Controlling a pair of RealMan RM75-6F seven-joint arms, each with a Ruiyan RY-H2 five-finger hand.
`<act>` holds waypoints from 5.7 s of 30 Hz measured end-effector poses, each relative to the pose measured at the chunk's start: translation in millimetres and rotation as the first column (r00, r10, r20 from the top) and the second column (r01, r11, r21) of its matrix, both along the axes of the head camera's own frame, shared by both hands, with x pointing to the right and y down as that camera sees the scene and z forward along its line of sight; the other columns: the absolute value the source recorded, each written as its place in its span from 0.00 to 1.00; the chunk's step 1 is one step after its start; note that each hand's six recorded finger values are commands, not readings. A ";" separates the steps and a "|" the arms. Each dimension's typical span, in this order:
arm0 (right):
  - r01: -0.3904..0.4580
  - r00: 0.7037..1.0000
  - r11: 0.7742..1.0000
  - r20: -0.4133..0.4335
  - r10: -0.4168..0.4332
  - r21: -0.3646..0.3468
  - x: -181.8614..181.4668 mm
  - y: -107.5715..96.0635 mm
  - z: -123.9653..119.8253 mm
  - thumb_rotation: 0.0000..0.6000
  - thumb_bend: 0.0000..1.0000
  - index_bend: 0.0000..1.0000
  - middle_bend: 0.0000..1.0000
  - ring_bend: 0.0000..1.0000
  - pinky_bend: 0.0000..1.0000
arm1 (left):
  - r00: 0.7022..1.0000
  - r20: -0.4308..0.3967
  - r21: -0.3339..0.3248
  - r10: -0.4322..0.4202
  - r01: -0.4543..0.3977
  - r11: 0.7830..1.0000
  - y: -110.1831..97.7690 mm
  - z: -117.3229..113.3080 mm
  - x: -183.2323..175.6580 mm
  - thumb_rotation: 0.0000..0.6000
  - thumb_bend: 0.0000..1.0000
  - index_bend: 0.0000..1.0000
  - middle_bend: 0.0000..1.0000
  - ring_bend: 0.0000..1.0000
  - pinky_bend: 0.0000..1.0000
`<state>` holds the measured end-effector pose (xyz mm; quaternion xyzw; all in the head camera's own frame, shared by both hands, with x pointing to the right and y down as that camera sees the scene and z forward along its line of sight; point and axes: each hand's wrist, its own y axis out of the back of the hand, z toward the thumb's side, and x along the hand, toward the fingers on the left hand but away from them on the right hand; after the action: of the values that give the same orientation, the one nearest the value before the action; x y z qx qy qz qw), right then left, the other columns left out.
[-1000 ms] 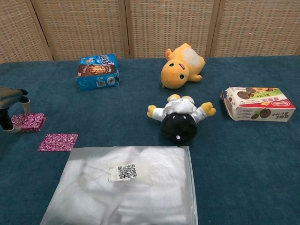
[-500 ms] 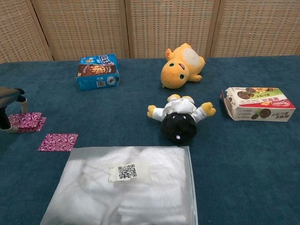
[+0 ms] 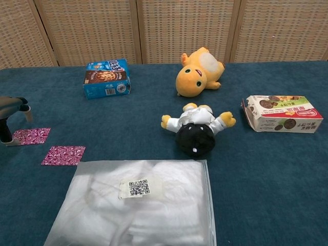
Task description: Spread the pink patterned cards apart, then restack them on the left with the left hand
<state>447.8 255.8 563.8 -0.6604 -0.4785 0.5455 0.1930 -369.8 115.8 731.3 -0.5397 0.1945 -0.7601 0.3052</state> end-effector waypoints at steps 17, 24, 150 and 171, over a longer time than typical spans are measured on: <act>-0.005 1.000 1.000 0.002 0.005 0.000 1.3 -0.1 -0.2 1.00 0.10 0.04 0.00 0.00 0.00 | 0.992 -0.121 0.030 0.037 -0.033 0.999 4.0 -18.5 27.3 1.00 0.29 0.24 0.00 0.00 0.00; -0.002 1.000 1.000 0.003 0.002 -0.003 0.5 0.2 0.6 1.00 0.11 0.04 0.00 0.00 0.00 | 0.983 -0.177 0.028 0.048 -0.044 0.999 22.6 -31.7 42.0 1.00 0.28 0.25 0.00 0.00 0.00; -0.003 1.000 1.000 0.024 0.003 0.012 -0.3 0.0 -3.8 1.00 0.11 0.04 0.00 0.00 0.00 | 0.984 -0.138 -0.083 0.116 -0.128 0.988 55.8 -12.2 101.0 1.00 0.32 0.31 0.00 0.00 0.00; -0.001 1.000 1.000 0.025 0.001 0.015 -1.3 0.0 -4.9 1.00 0.10 0.04 0.00 0.00 0.00 | 0.979 -0.102 -0.063 0.174 -0.181 0.981 62.5 -7.6 98.1 1.00 0.32 0.31 0.00 0.00 0.00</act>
<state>446.5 255.8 558.9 -0.6655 -0.4851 0.5339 0.1917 -271.7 178.2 723.7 -0.6016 0.1323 -0.7094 0.3425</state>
